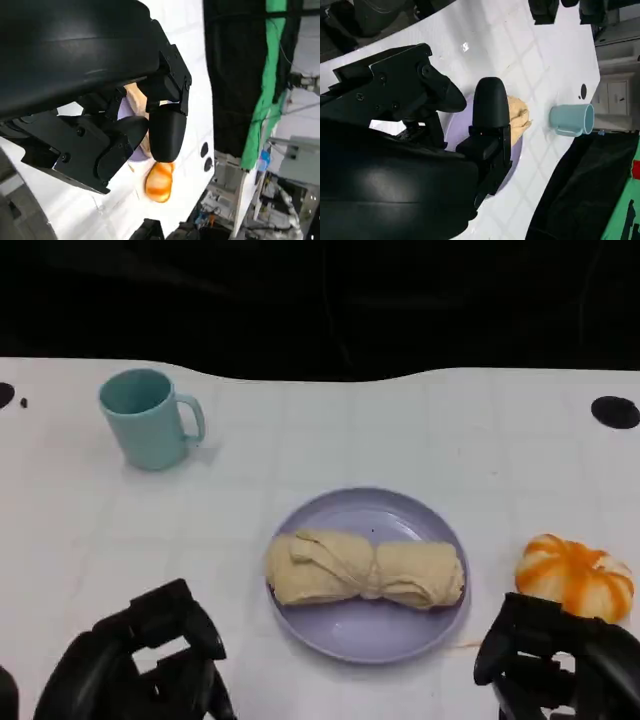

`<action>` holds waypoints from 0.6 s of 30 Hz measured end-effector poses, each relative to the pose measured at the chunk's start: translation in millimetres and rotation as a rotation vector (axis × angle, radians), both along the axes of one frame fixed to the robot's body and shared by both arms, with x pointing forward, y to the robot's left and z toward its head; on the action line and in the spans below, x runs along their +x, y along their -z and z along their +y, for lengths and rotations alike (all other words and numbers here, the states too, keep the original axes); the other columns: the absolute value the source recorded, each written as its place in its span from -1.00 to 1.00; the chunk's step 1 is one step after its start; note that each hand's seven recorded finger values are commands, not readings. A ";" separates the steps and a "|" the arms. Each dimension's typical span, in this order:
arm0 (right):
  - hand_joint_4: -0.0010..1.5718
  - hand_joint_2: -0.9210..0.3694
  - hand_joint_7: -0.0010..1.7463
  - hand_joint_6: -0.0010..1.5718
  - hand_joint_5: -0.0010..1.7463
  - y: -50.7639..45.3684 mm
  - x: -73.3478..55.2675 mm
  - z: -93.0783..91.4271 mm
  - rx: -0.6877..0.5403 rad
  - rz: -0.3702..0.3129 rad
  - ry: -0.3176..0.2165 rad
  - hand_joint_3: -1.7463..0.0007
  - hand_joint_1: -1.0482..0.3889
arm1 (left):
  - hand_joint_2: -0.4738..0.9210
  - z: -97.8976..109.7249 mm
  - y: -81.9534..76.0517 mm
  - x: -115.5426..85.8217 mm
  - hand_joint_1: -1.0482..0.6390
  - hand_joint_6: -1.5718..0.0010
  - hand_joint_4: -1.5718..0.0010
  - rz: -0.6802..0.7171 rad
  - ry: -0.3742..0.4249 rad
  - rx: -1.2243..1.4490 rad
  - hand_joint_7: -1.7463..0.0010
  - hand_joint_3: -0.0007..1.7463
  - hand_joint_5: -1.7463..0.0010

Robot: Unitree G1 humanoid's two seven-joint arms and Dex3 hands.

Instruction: Grasp the towel on the left side of the plate with the left hand and place it into the plate.

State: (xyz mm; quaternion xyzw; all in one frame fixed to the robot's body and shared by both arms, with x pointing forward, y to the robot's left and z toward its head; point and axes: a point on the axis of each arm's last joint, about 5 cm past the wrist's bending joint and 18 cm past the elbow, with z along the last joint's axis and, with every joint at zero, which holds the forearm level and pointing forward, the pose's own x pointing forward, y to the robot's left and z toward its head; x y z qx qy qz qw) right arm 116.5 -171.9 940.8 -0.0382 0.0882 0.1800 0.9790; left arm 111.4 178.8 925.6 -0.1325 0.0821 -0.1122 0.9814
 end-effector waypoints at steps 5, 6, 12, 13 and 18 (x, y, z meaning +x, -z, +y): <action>-0.14 -0.63 0.82 -0.30 1.00 2.5 -0.2 -2.1 0.002 -0.007 -0.010 -0.22 0.46 | 0.44 -3.6 4.8 3.7 0.12 0.11 -0.04 0.010 0.016 -0.010 -0.92 0.43 -1.00; -0.14 -0.64 0.82 -0.30 1.00 2.7 -0.2 -2.5 0.001 -0.006 -0.010 -0.21 0.47 | 0.44 -3.8 5.4 5.2 0.12 0.11 -0.04 0.009 0.018 -0.011 -0.92 0.42 -1.00; -0.11 -0.64 0.82 -0.30 1.00 5.9 0.7 -6.3 0.000 0.005 -0.006 -0.19 0.48 | 0.45 -3.7 11.7 9.0 0.13 0.08 -0.06 0.028 0.015 -0.022 -0.88 0.42 -1.00; -0.11 -0.64 0.82 -0.30 1.00 6.1 0.8 -6.7 -0.001 0.003 -0.006 -0.19 0.49 | 0.45 -3.8 12.0 9.0 0.13 0.07 -0.06 0.029 0.015 -0.023 -0.88 0.41 -1.00; -0.12 -0.65 0.82 -0.29 1.00 5.8 0.7 -6.6 -0.001 0.005 -0.001 -0.19 0.52 | 0.45 -4.6 14.4 8.1 0.13 0.10 -0.05 0.032 0.010 -0.064 -0.89 0.41 -1.00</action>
